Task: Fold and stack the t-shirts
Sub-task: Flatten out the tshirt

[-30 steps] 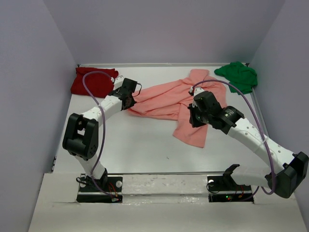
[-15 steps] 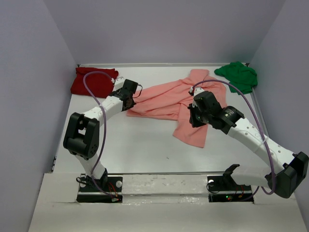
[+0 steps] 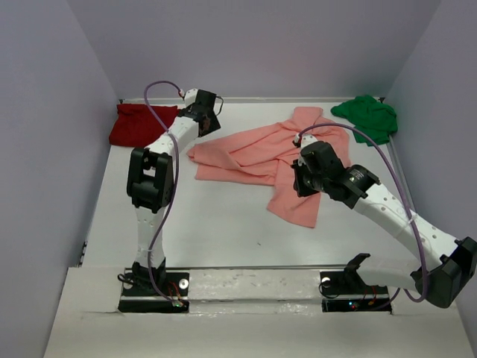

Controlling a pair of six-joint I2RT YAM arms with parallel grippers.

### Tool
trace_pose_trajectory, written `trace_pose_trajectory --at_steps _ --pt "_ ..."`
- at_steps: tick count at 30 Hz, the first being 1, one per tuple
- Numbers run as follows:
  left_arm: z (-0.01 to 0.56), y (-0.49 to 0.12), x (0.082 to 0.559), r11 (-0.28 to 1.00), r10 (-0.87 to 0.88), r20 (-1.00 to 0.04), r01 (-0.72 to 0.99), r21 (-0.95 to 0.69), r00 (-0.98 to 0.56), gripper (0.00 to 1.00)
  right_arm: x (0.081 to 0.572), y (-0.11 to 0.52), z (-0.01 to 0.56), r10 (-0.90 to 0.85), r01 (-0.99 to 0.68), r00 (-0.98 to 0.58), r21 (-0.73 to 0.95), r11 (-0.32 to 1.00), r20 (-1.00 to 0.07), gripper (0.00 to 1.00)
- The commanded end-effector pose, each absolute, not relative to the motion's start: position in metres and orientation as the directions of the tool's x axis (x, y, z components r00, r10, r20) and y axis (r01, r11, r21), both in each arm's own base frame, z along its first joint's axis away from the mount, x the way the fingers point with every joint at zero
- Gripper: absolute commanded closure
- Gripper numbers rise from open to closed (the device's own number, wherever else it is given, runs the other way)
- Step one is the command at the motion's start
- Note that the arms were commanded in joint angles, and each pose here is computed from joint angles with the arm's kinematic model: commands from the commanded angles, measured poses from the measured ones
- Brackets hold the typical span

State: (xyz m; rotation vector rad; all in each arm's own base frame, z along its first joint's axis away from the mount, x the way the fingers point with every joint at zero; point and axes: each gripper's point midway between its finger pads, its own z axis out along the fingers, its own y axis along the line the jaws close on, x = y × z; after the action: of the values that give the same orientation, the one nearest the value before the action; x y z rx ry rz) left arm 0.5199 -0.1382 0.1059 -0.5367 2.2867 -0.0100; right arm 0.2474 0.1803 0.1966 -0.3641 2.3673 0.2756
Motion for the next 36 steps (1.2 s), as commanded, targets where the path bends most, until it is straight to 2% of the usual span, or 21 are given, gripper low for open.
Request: trace_pose_trajectory --at_steps 1,4,5,7,8,9,10,12,13,14,17,19,22,23,26,29,36 --pt "0.102 -0.123 0.539 0.913 -0.364 -0.667 -0.389 -0.12 -0.65 0.01 0.248 0.183 0.209 -0.166 -0.338 -0.679 0.103 0.936 -0.715 1.0" --pt "0.1 -0.116 0.525 0.901 -0.381 -0.655 -0.421 -0.105 -0.653 0.01 0.25 0.183 0.207 -0.167 -0.337 -0.68 0.102 0.936 -0.714 1.0" --pt "0.127 -0.124 0.522 0.9 -0.399 -0.687 -0.403 -0.167 -0.608 0.01 0.25 0.184 0.206 -0.169 -0.339 -0.68 0.103 0.935 -0.714 1.0" --pt "0.137 -0.123 0.491 0.887 -0.434 -0.68 -0.413 -0.208 -0.591 0.01 0.251 0.186 0.205 -0.168 -0.343 -0.679 0.107 0.933 -0.715 1.0" --pt "0.12 -0.123 0.471 0.889 -0.434 -0.656 -0.411 -0.2 -0.618 0.01 0.251 0.187 0.205 -0.171 -0.347 -0.679 0.107 0.932 -0.714 1.0" --pt "0.138 -0.126 0.459 0.874 -0.473 -0.652 -0.406 -0.266 -0.592 0.01 0.252 0.189 0.204 -0.171 -0.35 -0.68 0.11 0.93 -0.713 1.0" --pt "0.119 -0.122 0.439 0.872 -0.479 -0.626 -0.415 -0.259 -0.616 0.01 0.252 0.19 0.204 -0.175 -0.356 -0.678 0.111 0.928 -0.714 1.0" --pt "0.12 -0.119 0.418 0.86 -0.502 -0.622 -0.423 -0.285 -0.601 0.01 0.251 0.194 0.204 -0.178 -0.366 -0.674 0.116 0.923 -0.717 1.0" --pt "0.146 -0.118 0.413 0.849 -0.524 -0.652 -0.399 -0.347 -0.548 0.01 0.252 0.194 0.204 -0.179 -0.368 -0.674 0.116 0.923 -0.716 1.0" --pt "0.132 -0.111 0.394 0.85 -0.521 -0.644 -0.412 -0.329 -0.56 0.01 0.251 0.194 0.204 -0.177 -0.368 -0.674 0.118 0.922 -0.717 1.0" --pt "0.166 -0.104 0.376 0.845 -0.533 -0.701 -0.346 -0.408 -0.474 0.02 0.251 0.196 0.202 -0.175 -0.372 -0.675 0.125 0.92 -0.717 1.0" --pt "0.154 -0.098 0.354 0.83 -0.557 -0.693 -0.338 -0.443 -0.458 0.08 0.251 0.196 0.199 -0.175 -0.37 -0.679 0.126 0.921 -0.713 1.0" --pt "0.15 -0.108 0.351 0.801 -0.593 -0.652 -0.265 -0.536 -0.473 0.14 0.249 0.199 0.205 -0.171 -0.376 -0.672 0.133 0.917 -0.721 1.0" --pt "0.135 -0.109 0.348 0.803 -0.588 -0.632 -0.27 -0.531 -0.504 0.2 0.249 0.199 0.208 -0.165 -0.377 -0.667 0.139 0.916 -0.727 1.0" --pt "0.104 -0.124 0.354 0.782 -0.579 -0.526 -0.241 -0.575 -0.623 0.24 0.248 0.198 0.218 -0.151 -0.377 -0.655 0.147 0.915 -0.741 1.0" --pt "0.073 -0.134 0.358 0.737 -0.586 -0.409 -0.251 -0.628 -0.699 0.25 0.246 0.191 0.223 -0.146 -0.364 -0.648 0.135 0.922 -0.748 1.0" --pt "0.043 -0.124 0.365 0.723 -0.61 -0.354 -0.317 -0.614 -0.708 0.25 0.243 0.182 0.228 -0.143 -0.346 -0.642 0.118 0.931 -0.753 1.0"
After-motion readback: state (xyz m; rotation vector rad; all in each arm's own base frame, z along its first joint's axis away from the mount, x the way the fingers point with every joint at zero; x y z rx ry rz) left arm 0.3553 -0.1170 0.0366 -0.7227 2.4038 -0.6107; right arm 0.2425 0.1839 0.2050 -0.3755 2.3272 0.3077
